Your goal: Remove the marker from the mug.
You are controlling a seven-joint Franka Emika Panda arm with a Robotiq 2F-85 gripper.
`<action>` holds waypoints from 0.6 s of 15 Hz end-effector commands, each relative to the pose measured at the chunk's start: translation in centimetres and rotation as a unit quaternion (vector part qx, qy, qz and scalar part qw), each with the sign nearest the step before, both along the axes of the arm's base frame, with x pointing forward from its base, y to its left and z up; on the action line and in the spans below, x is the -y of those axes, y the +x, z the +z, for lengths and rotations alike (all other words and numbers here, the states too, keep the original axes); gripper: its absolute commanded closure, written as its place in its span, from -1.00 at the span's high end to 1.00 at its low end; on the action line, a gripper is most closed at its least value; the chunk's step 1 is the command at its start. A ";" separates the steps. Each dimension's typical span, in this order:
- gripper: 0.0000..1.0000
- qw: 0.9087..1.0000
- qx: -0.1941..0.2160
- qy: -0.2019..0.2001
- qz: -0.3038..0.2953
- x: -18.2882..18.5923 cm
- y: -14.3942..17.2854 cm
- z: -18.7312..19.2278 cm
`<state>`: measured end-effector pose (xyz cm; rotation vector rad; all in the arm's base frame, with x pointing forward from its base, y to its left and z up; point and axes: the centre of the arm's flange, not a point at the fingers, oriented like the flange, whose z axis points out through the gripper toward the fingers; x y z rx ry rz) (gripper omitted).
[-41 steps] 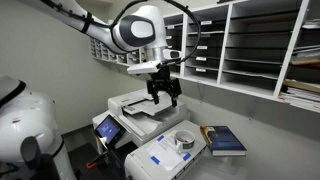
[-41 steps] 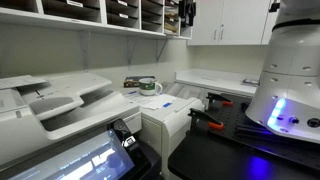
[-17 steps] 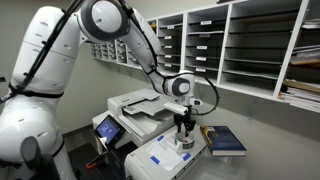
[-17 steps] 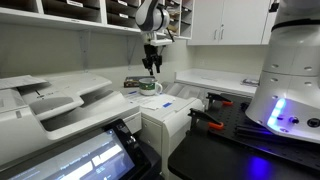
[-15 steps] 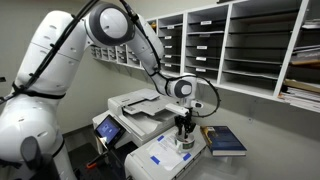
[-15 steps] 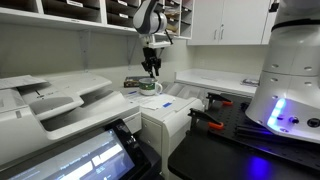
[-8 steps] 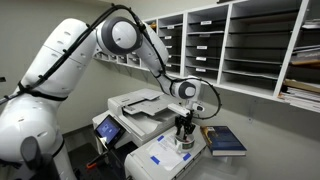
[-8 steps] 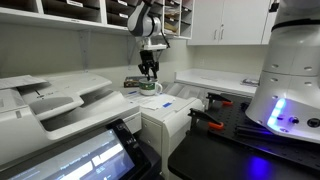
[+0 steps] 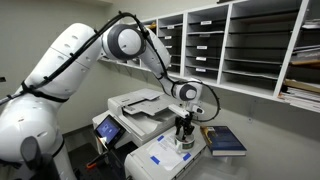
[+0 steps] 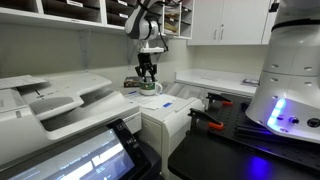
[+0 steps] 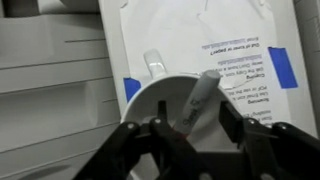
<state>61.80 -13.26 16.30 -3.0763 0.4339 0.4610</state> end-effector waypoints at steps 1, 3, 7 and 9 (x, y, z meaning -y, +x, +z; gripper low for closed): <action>-0.07 0.999 -0.021 0.003 -0.032 0.0 0.8 -0.9; -0.44 0.999 -0.025 0.000 -0.040 0.1 0.8 -1.5; -0.97 0.998 -0.029 -0.004 -0.048 0.3 0.8 -1.3; -0.88 0.999 -0.026 0.000 -0.040 -0.1 0.3 0.8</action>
